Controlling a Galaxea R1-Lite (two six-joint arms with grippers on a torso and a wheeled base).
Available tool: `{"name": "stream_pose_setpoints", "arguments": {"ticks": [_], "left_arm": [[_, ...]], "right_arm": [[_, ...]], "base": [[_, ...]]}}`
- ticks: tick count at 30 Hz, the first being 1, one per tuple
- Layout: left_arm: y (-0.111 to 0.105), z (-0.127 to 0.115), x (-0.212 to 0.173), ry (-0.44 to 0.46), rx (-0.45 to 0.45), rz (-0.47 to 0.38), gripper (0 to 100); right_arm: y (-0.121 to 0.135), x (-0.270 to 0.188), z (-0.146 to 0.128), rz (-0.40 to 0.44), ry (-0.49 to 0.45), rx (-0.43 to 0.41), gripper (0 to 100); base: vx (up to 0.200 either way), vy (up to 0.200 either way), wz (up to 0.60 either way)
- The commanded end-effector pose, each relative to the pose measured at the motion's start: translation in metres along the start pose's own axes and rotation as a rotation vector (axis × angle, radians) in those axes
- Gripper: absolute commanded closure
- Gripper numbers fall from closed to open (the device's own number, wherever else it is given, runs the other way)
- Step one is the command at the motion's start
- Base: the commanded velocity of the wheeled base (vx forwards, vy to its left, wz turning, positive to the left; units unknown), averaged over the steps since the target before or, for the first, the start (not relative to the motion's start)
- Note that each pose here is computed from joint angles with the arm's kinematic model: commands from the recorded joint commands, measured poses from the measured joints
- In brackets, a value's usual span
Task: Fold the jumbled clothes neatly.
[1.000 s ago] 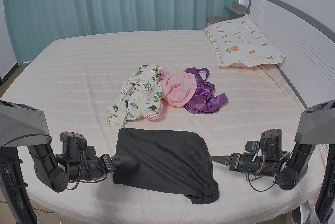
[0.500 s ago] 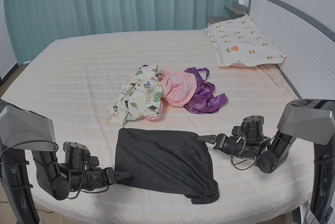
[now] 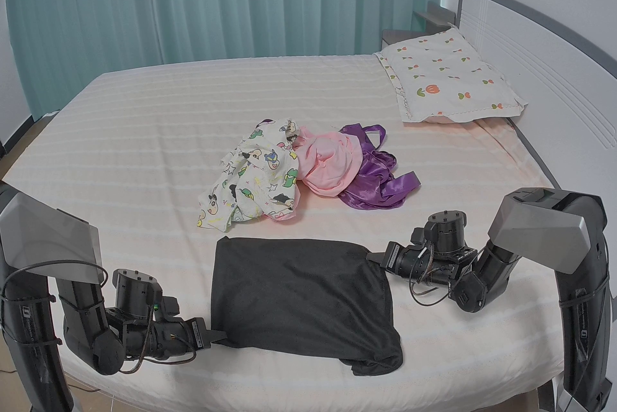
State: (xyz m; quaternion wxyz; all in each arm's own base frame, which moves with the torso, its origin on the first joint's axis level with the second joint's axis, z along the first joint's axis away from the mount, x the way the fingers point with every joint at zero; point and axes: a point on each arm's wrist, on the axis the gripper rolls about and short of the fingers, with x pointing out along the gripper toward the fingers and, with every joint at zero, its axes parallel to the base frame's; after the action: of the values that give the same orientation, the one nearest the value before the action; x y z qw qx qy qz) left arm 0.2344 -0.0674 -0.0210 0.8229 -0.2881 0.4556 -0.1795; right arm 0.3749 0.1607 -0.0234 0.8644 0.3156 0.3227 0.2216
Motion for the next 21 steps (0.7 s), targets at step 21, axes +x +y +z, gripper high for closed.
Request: {"name": "stream_pose_setpoints", "arguments": {"ticks": [21], "left_arm": [[0.0,-0.002,-0.0029,0.004,-0.039,0.004,100]], "right_arm": [[-0.005,0.0044,0.006,0.033,-0.092,-0.023,100]], "base": [[0.0,0.0,0.0]]}}
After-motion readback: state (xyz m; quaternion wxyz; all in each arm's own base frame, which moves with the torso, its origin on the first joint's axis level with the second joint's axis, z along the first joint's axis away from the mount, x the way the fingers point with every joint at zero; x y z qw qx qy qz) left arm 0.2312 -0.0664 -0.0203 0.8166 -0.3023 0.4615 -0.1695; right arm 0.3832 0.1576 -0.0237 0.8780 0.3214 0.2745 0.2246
